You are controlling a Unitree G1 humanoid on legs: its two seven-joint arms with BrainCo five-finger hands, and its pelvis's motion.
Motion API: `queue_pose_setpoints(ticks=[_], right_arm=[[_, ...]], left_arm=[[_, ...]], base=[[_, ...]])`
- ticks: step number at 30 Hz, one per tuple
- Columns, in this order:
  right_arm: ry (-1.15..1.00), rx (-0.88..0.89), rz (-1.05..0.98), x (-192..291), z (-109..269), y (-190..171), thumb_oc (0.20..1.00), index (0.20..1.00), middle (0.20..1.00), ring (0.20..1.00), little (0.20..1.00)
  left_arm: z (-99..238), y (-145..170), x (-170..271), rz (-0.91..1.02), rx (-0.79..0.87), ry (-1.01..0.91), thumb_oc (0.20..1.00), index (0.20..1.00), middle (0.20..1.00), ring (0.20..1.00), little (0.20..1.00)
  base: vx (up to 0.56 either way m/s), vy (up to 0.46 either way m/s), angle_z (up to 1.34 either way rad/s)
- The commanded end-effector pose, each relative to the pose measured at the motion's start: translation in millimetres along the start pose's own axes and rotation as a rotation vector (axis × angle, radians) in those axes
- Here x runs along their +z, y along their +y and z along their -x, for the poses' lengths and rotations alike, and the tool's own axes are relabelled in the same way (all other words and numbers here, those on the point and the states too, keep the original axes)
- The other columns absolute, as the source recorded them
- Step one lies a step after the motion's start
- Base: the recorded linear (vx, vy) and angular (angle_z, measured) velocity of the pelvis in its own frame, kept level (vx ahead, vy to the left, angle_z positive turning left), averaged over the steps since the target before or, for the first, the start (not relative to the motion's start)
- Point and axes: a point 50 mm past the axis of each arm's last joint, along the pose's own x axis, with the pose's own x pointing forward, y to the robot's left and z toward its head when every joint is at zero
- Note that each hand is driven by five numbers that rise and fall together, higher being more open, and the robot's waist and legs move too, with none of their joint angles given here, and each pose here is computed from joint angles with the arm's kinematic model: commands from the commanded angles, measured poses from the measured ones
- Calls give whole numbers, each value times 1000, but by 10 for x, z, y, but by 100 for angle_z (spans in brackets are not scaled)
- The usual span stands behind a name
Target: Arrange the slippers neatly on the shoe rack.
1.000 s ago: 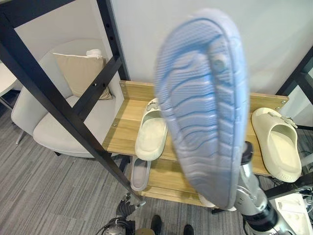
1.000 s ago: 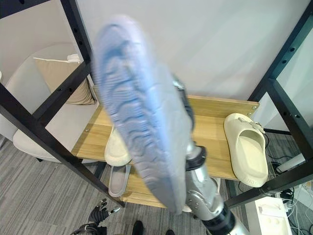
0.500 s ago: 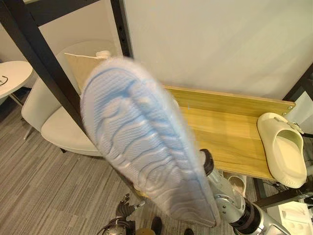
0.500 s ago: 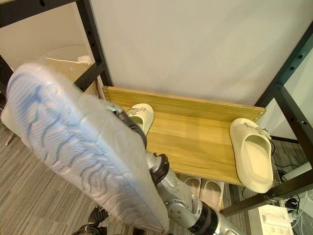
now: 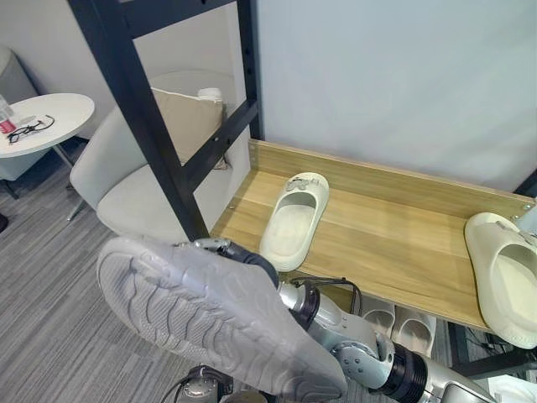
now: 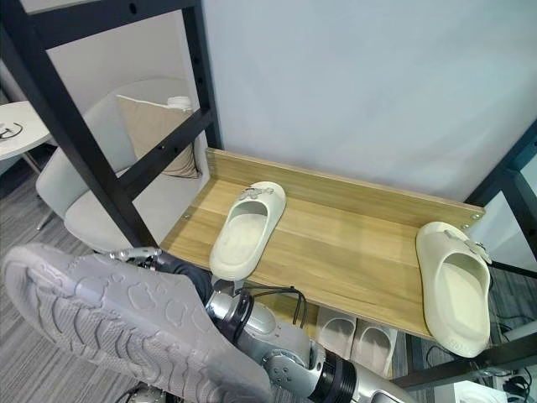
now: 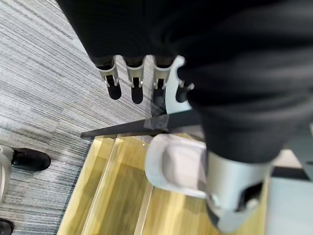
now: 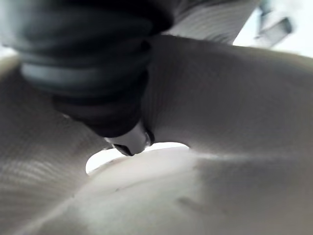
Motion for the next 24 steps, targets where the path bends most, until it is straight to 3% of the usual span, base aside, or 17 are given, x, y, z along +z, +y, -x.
queue_pose_setpoints(ticks=[1,11,17,21,22,23,24], right_arm=[[-53,78,-62,-6,-118,149,200,200,200,200,200],[161,-186,-54,-568,190,-302,200,200,200,200,200],[217,-290,41,-662,337,-498,200,200,200,200,200],[247,-395,349,-524,490,-711,200,200,200,200,200],[247,-395,349,-524,491,-711,200,200,200,200,200],[258,-417,503,-426,536,-780,200,200,200,200,200],[258,-418,505,-427,538,-779,200,200,200,200,200]], left_arm=[[-142,78,250,-47,1,-76,1000,1000,1000,1000,1000],[-130,107,168,-64,0,-45,1000,1000,1000,1000,1000],[-132,100,225,-74,-10,-77,1000,1000,1000,1000,1000],[-116,163,171,-48,30,-62,1000,1000,1000,1000,1000],[-116,162,171,-48,29,-62,1000,1000,1000,1000,1000],[-109,182,153,-42,41,-56,1000,1000,1000,1000,1000],[-109,181,152,-42,41,-56,1000,1000,1000,1000,1000]], base=[[-31,-21,20],[-73,-11,10],[-37,20,6],[3,37,22],[-6,42,8],[0,0,0],[-9,45,-3]])
